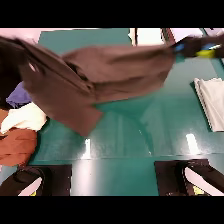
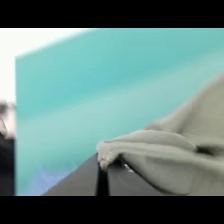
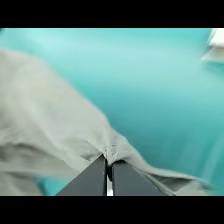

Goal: Fold the shirts.

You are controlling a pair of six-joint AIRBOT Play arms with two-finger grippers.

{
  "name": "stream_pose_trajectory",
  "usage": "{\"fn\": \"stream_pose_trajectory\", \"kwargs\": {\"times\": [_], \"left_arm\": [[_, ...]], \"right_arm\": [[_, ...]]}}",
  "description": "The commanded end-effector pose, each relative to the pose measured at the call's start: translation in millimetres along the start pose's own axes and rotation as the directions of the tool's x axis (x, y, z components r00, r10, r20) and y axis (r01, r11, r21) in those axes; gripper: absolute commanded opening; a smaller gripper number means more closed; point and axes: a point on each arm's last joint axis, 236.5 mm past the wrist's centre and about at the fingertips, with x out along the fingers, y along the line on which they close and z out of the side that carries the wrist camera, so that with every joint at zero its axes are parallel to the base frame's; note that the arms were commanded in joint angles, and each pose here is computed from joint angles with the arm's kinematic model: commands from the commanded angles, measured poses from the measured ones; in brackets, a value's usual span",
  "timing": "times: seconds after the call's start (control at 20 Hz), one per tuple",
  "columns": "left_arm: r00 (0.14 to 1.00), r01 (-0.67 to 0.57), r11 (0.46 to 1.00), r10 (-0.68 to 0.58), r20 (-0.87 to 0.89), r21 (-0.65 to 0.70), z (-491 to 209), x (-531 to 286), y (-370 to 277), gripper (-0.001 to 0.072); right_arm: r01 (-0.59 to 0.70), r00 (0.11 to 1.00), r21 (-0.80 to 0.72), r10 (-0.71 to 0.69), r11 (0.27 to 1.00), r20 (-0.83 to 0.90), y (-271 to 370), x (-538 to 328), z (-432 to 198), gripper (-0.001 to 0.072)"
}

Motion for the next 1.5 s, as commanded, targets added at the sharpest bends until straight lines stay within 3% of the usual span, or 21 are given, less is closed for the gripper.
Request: {"fn": "stream_pose_trajectory", "kwargs": {"times": [0.0, 0.25, 0.45, 0.7, 0.9, 1.05, 1.2, 1.25, 1.3, 1.35, 1.45], "left_arm": [[0.977, -0.025, 0.997, 0.038, 0.208, -0.068, 88.7, -75.1, 27.8, 0.0027], [0.922, 0.061, 0.990, -0.007, 0.388, -0.127, 151.2, -174.6, 36.1, 0.0027], [0.957, 0.071, 0.992, -0.038, 0.286, -0.105, 128.4, -155.7, 27.0, 0.0026], [0.979, 0.113, 0.991, -0.122, -0.166, -0.065, 1.8, 1.8, -24.0, 0.0026], [0.831, 0.164, 0.984, -0.173, -0.528, -0.065, -151.9, 120.7, -74.6, 0.0026], [0.755, 0.173, 0.983, -0.176, -0.632, -0.067, -230.4, 185.1, -95.3, 0.0027], [0.739, 0.054, 0.983, -0.158, -0.655, -0.175, -265.3, 216.3, -80.0, 0.0028], [0.740, 0.015, 0.975, -0.159, -0.653, -0.221, -267.7, 218.8, -69.3, 0.0143], [0.743, -0.004, 0.966, -0.171, -0.648, -0.260, -266.1, 219.6, -61.5, 0.0411], [0.734, -0.026, 0.954, -0.184, -0.654, -0.298, -265.2, 216.8, -51.5, 0.0458], [0.697, -0.033, 0.937, -0.228, -0.680, -0.348, -263.6, 202.5, -35.6, 0.0458]], "right_arm": [[0.154, 0.968, -0.073, -0.136, 0.985, 0.210, 6.4, -114.8, 51.2, 0.0016], [0.393, 0.864, -0.068, -0.342, 0.917, 0.370, 10.3, -212.3, 75.9, 0.0015], [0.413, 0.868, -0.002, -0.393, 0.911, 0.304, -10.6, -209.8, 71.4, 0.0015], [0.272, 0.959, 0.110, -0.260, 0.956, -0.113, -63.1, -104.9, 11.0, 0.0015], [0.287, 0.839, 0.143, -0.176, 0.947, -0.515, -108.6, 11.6, -105.4, 0.0015], [0.299, 0.783, 0.173, -0.137, 0.939, -0.607, -135.6, 85.9, -165.8, 0.0016], [0.297, 0.789, 0.221, -0.108, 0.929, -0.605, -155.3, 131.5, -177.2, 0.0019], [0.279, 0.794, 0.214, -0.100, 0.936, -0.599, -158.3, 140.9, -172.6, 0.0099], [0.265, 0.803, 0.220, -0.088, 0.939, -0.590, -159.7, 146.8, -165.3, 0.0289], [0.255, 0.813, 0.234, -0.077, 0.938, -0.578, -161.1, 149.7, -156.4, 0.0389], [0.210, 0.818, 0.225, -0.045, 0.952, -0.573, -156.2, 146.2, -143.9, 0.0401]]}}
